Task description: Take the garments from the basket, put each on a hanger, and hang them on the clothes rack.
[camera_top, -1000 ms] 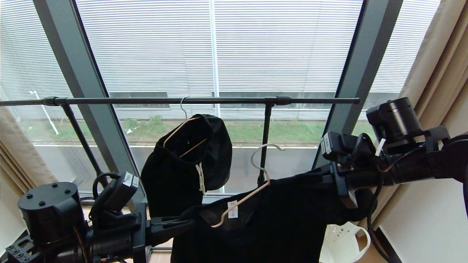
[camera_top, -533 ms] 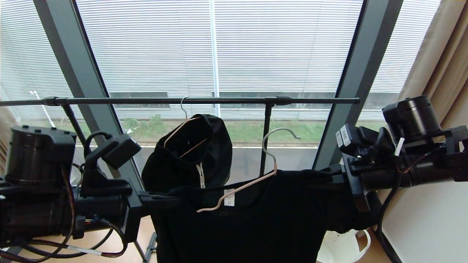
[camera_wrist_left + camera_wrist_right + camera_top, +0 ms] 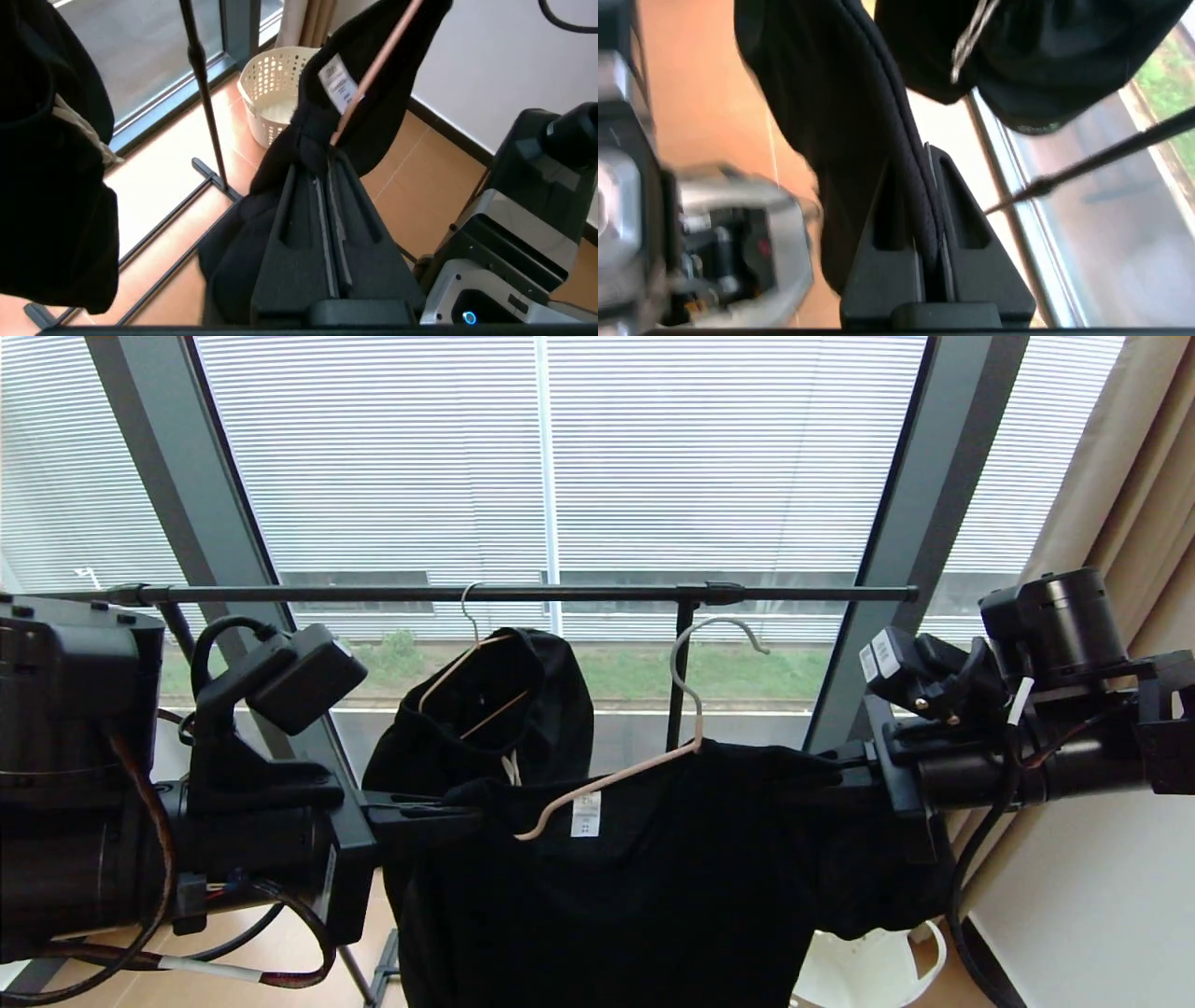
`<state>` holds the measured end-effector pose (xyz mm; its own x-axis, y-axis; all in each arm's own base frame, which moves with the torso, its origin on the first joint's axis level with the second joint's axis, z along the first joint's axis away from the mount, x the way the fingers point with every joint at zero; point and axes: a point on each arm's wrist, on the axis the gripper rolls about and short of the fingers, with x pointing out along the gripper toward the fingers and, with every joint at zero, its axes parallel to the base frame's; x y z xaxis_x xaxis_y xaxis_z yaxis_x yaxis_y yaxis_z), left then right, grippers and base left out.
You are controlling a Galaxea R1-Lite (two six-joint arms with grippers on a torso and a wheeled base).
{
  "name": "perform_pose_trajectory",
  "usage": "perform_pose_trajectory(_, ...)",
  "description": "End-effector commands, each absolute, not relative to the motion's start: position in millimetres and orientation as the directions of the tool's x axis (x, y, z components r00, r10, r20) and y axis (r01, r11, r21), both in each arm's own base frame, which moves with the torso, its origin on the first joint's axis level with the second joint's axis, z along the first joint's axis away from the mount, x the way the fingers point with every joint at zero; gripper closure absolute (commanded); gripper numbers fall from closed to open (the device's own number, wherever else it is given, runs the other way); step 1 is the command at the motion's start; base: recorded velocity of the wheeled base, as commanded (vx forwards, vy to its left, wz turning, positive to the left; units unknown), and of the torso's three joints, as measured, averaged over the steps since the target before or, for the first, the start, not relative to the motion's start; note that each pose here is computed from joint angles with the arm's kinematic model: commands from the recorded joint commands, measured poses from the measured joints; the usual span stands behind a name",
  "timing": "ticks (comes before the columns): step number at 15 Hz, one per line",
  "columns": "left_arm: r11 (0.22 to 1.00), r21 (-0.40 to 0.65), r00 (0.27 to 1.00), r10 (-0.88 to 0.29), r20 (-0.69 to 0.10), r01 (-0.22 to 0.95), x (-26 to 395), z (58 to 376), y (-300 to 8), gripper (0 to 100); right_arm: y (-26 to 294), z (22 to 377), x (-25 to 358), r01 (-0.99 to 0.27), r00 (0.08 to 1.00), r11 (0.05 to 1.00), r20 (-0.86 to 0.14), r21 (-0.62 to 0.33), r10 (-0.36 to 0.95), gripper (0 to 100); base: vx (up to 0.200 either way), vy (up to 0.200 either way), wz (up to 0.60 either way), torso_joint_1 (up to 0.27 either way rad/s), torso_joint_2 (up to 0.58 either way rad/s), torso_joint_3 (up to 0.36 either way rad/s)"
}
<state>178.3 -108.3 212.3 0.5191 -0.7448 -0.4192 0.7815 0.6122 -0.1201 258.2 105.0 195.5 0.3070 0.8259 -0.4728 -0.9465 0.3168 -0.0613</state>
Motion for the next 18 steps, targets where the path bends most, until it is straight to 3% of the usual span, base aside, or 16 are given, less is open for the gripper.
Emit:
perform_pose_trajectory(1,0.620,-0.117,0.529,-0.741,-0.414,0.776,177.7,213.5,-105.6,100,101.3,196.7,262.1,-0.952,0.279,0.307,-0.422,-0.001,0.863,100,0.000,0.000,0.00,0.000,0.00,0.000)
perform_pose_trajectory(4,0.621,-0.097,0.540,-0.739,-0.403,0.778,179.8,217.1,-104.9,100,92.2,198.0,267.1,-0.948,0.285,0.318,-0.396,0.018,0.873,100,0.000,0.000,0.00,0.000,0.00,0.000)
perform_pose_trajectory(18,0.508,-0.103,0.428,-0.804,-0.413,0.855,198.0,220.3,-153.8,100,119.8,166.3,283.7,-0.952,0.191,0.274,-0.435,0.136,0.880,100,0.000,0.000,0.00,0.000,0.00,0.000)
